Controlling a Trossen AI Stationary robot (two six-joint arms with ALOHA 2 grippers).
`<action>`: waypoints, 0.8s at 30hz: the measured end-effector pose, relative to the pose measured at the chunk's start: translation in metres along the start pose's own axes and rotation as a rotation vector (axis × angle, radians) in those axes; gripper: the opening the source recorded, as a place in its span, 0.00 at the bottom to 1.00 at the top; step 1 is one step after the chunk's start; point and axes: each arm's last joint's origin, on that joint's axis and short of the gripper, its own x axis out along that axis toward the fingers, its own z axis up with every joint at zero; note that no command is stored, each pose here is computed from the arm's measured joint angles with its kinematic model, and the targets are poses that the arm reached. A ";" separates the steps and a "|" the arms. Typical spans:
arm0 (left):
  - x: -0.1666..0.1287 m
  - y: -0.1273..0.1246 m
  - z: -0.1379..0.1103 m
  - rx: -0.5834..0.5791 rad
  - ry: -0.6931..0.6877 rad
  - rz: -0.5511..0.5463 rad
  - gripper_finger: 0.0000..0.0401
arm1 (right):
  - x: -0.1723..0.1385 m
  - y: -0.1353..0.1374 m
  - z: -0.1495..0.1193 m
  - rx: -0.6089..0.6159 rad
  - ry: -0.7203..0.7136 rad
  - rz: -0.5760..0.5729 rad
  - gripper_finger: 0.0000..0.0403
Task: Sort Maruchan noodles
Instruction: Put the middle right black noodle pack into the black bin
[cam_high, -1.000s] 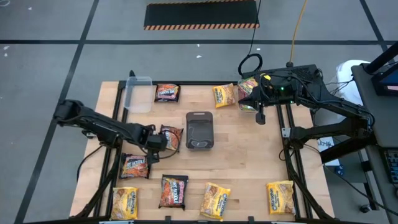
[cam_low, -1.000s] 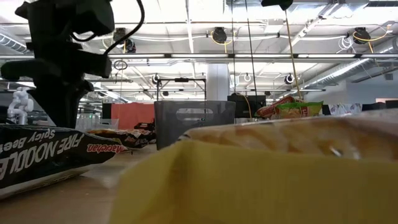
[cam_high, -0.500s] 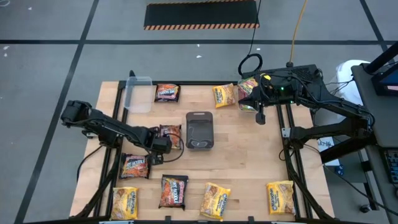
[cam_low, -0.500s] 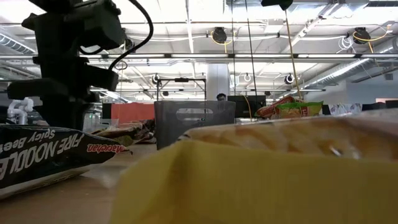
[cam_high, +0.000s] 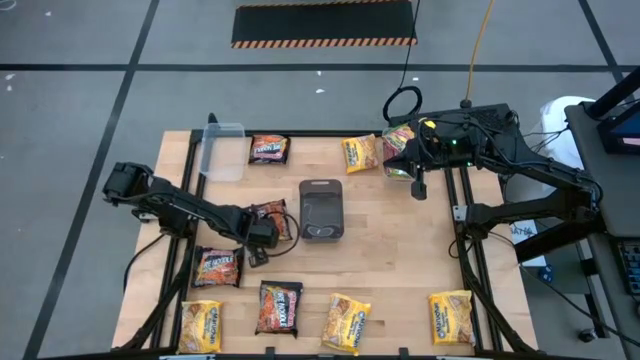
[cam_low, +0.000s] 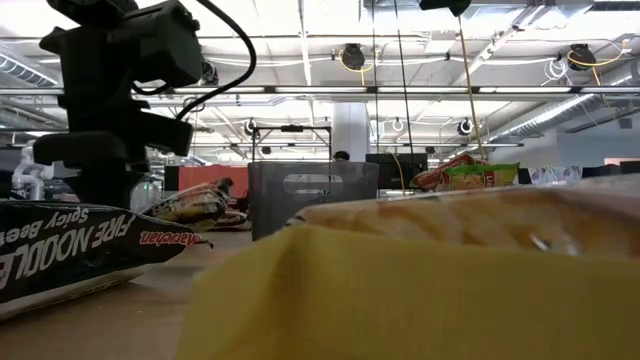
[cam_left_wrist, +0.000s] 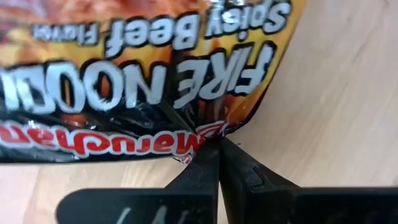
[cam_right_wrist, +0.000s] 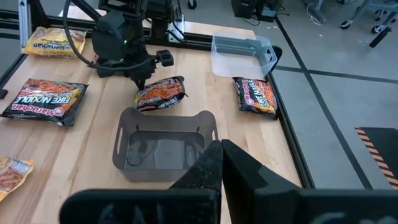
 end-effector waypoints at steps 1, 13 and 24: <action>0.000 0.000 0.000 -0.026 0.001 -0.002 0.01 | 0.000 0.000 0.000 -0.003 0.000 0.000 0.00; -0.044 -0.001 0.013 -0.179 -0.135 -0.077 0.00 | 0.000 0.000 0.000 -0.006 -0.001 -0.002 0.00; -0.099 0.017 0.016 -0.233 -0.218 0.080 0.00 | 0.000 0.000 0.000 -0.025 -0.001 -0.002 0.00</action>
